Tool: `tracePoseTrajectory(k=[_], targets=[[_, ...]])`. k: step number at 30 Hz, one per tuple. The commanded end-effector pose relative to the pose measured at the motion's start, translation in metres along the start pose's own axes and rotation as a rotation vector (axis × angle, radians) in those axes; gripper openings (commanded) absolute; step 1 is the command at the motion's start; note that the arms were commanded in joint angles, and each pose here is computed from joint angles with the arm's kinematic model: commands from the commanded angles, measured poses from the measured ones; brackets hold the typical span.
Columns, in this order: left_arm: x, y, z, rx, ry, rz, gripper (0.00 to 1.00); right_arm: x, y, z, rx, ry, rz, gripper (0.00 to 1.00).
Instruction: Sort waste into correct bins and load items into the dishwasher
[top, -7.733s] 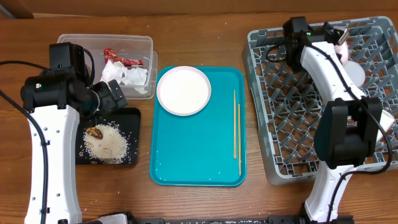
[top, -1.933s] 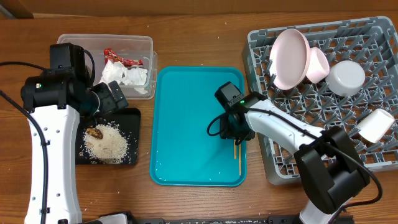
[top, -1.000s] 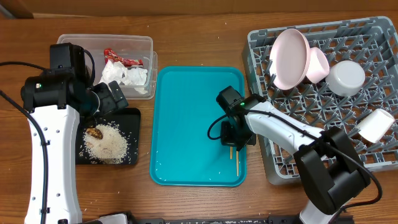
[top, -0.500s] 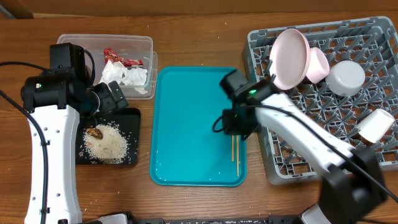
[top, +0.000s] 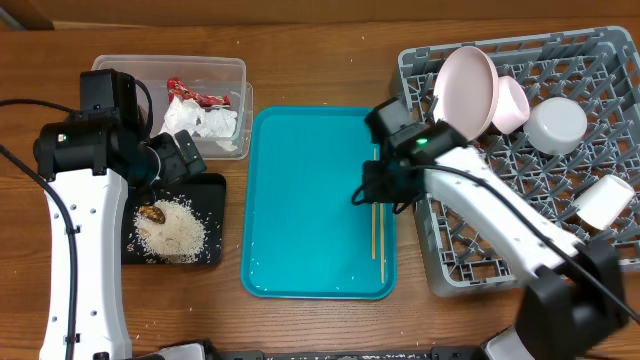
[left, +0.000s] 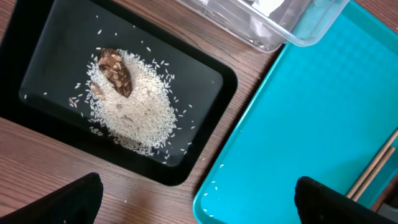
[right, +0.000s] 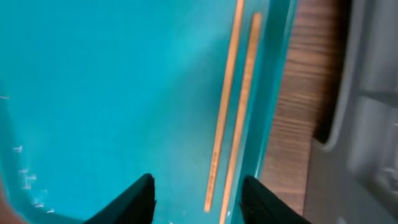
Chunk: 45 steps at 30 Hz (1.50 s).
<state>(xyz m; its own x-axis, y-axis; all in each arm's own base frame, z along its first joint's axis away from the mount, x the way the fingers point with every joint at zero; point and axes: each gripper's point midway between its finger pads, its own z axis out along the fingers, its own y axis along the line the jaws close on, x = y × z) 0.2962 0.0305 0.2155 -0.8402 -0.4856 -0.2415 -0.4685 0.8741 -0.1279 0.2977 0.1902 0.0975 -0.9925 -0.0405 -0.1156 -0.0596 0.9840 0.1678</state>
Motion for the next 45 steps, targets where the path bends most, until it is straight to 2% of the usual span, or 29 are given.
tracePoseTrajectory(k=[1, 7, 16, 20, 22, 25, 31, 45], targets=[[-0.001, -0.006, -0.006, 0.033, -0.011, -0.002, 1.00, 0.007, -0.014, 0.038, 0.098, 0.068, 0.036, 0.48], [-0.001, -0.006, -0.006, 0.033, -0.012, -0.002, 1.00, 0.010, -0.018, 0.079, 0.130, 0.138, 0.039, 0.46], [-0.001, -0.006, -0.006, 0.033, -0.011, -0.003, 1.00, 0.025, -0.014, 0.106, 0.124, 0.221, 0.035, 0.39], [-0.001, -0.006, -0.006, 0.033, -0.011, -0.002, 1.00, 0.031, -0.012, 0.113, 0.135, 0.243, 0.019, 0.29], [-0.001, -0.006, -0.006, 0.033, -0.011, -0.002, 1.00, 0.035, -0.012, 0.116, 0.143, 0.256, 0.015, 0.13], [-0.001, -0.006, -0.006, 0.033, -0.011, -0.002, 1.00, 0.037, -0.013, 0.115, 0.147, 0.263, 0.016, 0.07], [-0.001, -0.006, -0.006, 0.033, -0.012, -0.002, 1.00, 0.037, -0.015, 0.107, 0.154, 0.269, 0.022, 0.06], [-0.002, -0.006, -0.006, 0.034, -0.015, -0.002, 1.00, 0.014, 0.004, 0.046, 0.070, 0.123, -0.002, 0.07]])
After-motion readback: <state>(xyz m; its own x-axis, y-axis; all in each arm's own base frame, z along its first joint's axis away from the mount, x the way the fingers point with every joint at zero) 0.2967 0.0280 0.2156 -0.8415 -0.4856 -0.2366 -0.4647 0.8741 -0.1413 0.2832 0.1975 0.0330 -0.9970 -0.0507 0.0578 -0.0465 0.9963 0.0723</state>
